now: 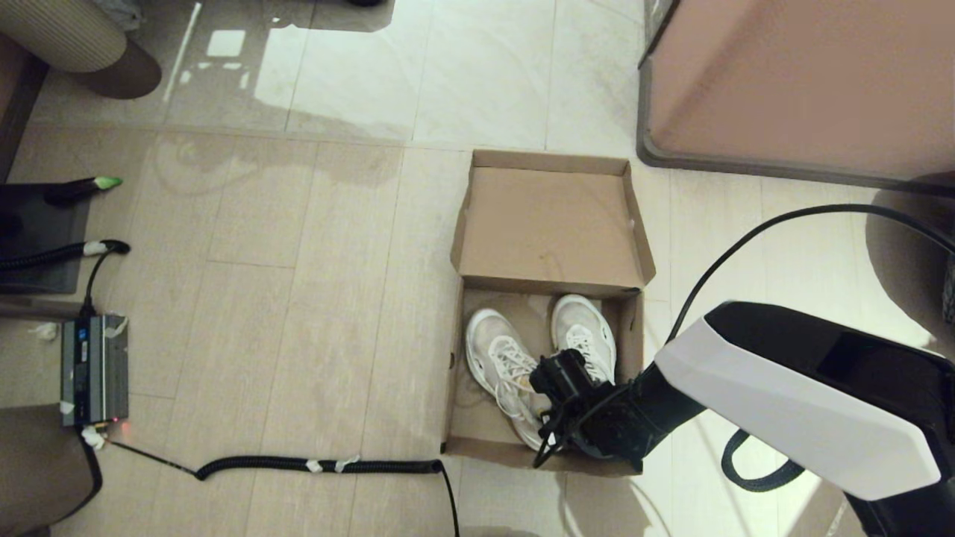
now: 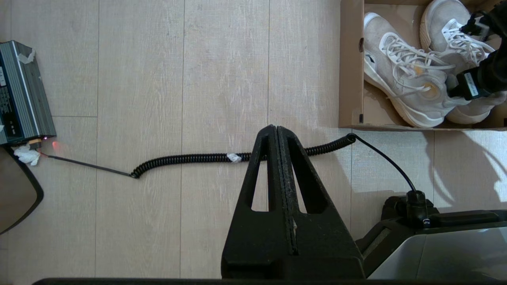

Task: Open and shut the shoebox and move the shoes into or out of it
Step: Put the shoes out of the shoe box

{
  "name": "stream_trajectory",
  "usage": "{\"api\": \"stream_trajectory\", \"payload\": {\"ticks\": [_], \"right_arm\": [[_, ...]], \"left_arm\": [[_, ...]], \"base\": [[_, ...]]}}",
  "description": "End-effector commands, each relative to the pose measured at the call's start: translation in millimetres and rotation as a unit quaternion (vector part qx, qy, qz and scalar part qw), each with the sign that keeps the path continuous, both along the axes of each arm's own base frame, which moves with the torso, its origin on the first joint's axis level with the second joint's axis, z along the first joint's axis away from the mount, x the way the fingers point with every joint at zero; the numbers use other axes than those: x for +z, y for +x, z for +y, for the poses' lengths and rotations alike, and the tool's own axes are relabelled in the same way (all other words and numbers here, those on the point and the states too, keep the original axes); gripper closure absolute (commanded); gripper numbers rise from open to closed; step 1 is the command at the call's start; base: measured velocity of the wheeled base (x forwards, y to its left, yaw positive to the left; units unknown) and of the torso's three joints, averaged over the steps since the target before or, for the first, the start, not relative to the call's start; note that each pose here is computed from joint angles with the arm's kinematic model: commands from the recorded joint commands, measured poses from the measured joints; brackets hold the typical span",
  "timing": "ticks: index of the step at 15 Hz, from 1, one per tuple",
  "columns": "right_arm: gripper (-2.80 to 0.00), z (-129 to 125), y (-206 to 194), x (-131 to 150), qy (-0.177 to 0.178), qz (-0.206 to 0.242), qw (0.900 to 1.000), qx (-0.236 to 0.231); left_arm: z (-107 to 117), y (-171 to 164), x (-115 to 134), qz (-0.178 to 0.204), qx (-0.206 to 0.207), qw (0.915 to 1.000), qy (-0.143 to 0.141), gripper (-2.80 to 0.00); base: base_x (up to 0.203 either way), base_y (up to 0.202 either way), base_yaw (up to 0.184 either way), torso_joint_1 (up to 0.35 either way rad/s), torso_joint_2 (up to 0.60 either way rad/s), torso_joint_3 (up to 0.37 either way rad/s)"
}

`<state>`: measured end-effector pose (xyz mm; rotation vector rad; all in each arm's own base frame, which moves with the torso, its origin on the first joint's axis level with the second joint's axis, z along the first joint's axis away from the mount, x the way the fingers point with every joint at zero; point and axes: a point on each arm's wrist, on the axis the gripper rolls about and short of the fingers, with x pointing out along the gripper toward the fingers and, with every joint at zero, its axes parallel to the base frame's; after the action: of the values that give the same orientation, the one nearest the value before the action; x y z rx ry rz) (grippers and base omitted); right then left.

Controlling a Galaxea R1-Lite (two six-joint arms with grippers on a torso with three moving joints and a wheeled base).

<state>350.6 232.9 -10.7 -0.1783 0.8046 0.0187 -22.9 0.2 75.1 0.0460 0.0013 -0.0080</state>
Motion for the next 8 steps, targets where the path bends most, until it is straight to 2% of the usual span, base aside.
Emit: {"api": "stream_trajectory", "payload": {"ticks": [1, 4, 8], "right_arm": [[0.0, -0.1, 0.5, 4.1, 0.002, -0.004, 1.0, -0.002], [0.0, -4.6, -6.0, 37.3, 0.012, -0.015, 1.0, -0.002], [0.0, -17.3, -25.7, 93.6, 0.025, -0.001, 1.0, 0.009]], "left_arm": [[0.0, 0.1, 0.1, 0.001, 0.0, 1.0, 0.0, 0.0], [0.0, 0.1, 0.1, 0.001, 0.0, 1.0, 0.0, 0.0], [0.0, 0.1, 0.1, 0.001, 0.0, 1.0, 0.0, 0.0]], "base": [[0.0, 0.0, 0.0, 0.0, 0.0, 0.0], [0.0, 0.0, 0.0, 0.0, 0.0, 0.0], [0.0, 0.0, 0.0, 0.0, 0.0, 0.0]]}}
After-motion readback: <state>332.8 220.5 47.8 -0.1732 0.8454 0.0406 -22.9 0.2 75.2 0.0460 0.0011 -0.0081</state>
